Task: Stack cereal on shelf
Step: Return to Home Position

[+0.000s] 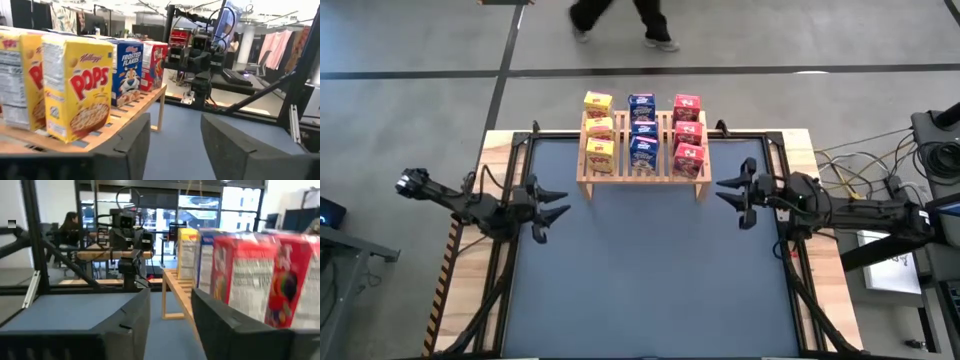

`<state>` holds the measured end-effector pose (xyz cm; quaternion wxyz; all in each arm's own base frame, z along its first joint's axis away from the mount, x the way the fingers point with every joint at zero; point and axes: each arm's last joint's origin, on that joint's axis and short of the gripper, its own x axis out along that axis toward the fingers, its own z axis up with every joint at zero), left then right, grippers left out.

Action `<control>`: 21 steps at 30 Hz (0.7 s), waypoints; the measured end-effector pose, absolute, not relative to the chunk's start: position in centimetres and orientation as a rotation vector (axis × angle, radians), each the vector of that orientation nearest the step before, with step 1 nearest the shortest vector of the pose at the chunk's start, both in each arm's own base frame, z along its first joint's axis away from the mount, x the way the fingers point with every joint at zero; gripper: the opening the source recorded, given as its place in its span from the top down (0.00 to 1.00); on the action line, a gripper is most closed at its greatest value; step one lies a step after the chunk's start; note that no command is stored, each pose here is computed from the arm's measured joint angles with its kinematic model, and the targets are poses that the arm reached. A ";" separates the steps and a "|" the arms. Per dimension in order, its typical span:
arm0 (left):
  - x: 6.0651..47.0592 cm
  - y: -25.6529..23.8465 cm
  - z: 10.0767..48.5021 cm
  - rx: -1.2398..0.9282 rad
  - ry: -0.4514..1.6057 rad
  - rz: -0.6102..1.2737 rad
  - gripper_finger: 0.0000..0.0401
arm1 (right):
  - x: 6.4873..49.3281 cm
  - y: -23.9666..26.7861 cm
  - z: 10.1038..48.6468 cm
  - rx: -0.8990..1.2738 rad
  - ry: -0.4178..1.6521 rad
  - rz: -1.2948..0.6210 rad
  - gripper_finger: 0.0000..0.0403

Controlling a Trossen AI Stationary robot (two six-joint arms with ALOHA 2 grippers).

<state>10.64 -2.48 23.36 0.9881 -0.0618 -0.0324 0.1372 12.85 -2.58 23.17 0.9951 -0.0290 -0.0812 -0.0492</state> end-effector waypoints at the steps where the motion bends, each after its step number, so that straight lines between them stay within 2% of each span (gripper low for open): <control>1: 10.4 -2.4 23.0 -0.117 -0.071 0.276 0.62 | 12.8 -2.6 22.7 -0.047 -0.164 -0.110 0.70; 6: 9.4 -1.9 21.8 -0.096 -0.118 0.278 0.77 | 11.9 -2.5 22.4 -0.035 -0.165 -0.146 0.85; 11: 8.3 -1.5 21.5 -0.106 -0.158 0.277 0.92 | 10.0 -2.1 24.0 -0.066 -0.154 -0.152 0.96; 15: 8.2 -1.4 20.8 -0.097 -0.150 0.285 0.99 | 9.1 -1.9 23.5 -0.048 -0.156 -0.151 0.98; 21: 8.6 -1.6 19.5 -0.109 -0.136 0.292 1.00 | 8.8 -1.8 20.2 -0.039 -0.192 -0.152 0.98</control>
